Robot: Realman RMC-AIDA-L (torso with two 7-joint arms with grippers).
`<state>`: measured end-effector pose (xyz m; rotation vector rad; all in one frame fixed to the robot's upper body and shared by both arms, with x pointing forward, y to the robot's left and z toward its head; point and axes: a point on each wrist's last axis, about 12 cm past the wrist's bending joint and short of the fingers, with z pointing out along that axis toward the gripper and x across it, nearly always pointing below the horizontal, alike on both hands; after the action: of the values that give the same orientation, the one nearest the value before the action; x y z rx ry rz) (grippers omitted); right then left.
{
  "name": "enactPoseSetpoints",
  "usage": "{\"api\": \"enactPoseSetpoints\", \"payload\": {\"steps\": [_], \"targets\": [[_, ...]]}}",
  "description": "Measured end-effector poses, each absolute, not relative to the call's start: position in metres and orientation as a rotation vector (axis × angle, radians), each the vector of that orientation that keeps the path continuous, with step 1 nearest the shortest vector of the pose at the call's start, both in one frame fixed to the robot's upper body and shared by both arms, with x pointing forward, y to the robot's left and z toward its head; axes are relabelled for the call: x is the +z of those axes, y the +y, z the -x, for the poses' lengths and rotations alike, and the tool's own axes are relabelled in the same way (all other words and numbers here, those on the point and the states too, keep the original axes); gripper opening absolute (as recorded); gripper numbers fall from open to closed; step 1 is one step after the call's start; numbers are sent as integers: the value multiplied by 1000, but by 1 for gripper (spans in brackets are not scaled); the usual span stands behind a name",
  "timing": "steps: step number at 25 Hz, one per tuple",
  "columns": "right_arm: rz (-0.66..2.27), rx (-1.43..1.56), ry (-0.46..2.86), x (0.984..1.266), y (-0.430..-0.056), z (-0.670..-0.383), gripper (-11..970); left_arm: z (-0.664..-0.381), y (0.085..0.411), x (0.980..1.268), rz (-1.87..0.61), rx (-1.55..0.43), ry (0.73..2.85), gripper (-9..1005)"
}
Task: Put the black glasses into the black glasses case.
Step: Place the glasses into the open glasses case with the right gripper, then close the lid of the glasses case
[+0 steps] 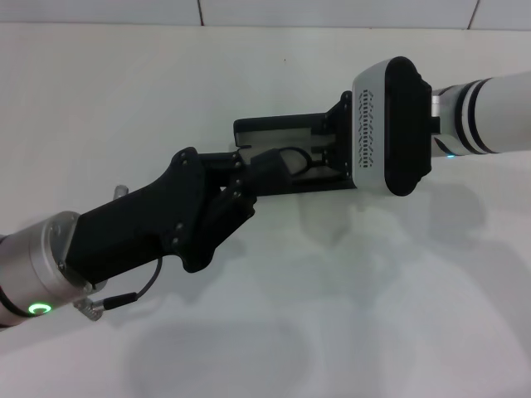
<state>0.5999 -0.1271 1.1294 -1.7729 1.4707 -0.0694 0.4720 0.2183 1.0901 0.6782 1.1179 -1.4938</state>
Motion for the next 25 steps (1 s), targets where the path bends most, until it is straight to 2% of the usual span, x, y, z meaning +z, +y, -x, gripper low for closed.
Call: {"api": "enactPoseSetpoints", "payload": {"steps": [2,11,16,20,25], "targets": [[1770,-65,1470,1130,-127,-599,172,-472,218,1090,-677,-1494,1119,45],[1737,-11,1463,1134,-127,-580,183,-472,220,1091,-682,-1491,1118,46],[1573,154,1538,1145,-138,-564,183,-479,231,1097,-676,-1457,1109,46],[1328,431,1636,1159,-172,-551,184,-498,248,1110,-711,-1396,1116,46],[1066,805,1613,1167,-259,-517,184,-546,247,1136,-855,-1345,1227,47]]}}
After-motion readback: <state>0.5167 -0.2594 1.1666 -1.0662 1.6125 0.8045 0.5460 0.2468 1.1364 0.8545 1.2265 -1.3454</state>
